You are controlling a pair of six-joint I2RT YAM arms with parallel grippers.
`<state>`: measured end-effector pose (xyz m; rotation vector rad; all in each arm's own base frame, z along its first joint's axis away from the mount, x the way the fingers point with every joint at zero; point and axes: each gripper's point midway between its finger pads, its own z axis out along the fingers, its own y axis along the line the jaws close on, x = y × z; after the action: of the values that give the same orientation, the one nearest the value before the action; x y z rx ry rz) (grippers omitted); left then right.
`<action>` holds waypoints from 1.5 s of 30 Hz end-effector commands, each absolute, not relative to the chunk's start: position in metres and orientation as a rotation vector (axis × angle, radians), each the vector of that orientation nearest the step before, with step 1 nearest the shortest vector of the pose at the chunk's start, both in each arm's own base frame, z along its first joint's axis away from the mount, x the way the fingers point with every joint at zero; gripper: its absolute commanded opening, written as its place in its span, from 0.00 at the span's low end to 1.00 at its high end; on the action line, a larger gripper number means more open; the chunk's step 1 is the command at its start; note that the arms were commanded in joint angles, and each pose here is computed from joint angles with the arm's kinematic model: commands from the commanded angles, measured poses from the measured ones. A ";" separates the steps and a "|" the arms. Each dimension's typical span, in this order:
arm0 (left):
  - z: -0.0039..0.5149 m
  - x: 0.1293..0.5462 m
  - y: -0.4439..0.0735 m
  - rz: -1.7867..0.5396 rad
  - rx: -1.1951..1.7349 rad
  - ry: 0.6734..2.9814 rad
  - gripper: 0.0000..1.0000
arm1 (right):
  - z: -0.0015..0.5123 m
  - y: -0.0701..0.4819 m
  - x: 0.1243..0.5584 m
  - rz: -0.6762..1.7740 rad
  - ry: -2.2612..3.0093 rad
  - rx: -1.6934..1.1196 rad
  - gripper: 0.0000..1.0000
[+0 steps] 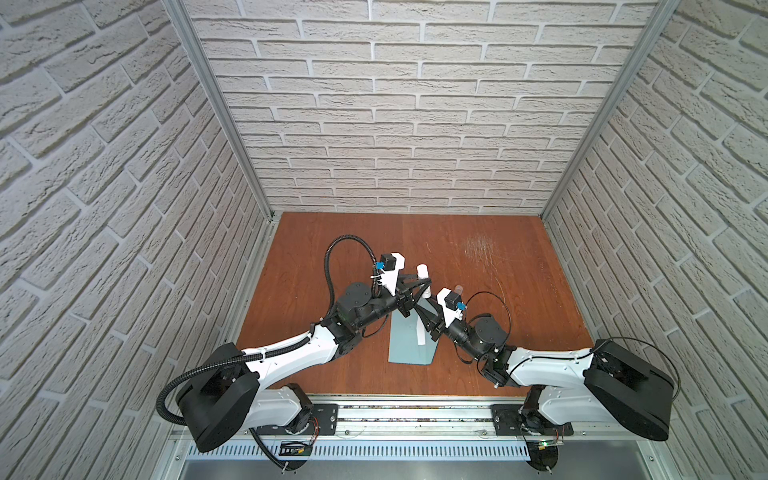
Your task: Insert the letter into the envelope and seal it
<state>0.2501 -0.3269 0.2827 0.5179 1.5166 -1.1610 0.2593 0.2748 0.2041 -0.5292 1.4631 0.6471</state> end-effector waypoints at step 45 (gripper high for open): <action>0.272 0.235 -0.342 -1.270 0.601 1.515 0.00 | 0.252 0.270 0.253 0.612 1.344 -0.476 0.18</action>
<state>0.2480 -0.3339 0.2721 0.5312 1.5250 -1.2086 0.2630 0.2592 0.2138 -0.4733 1.4555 0.5145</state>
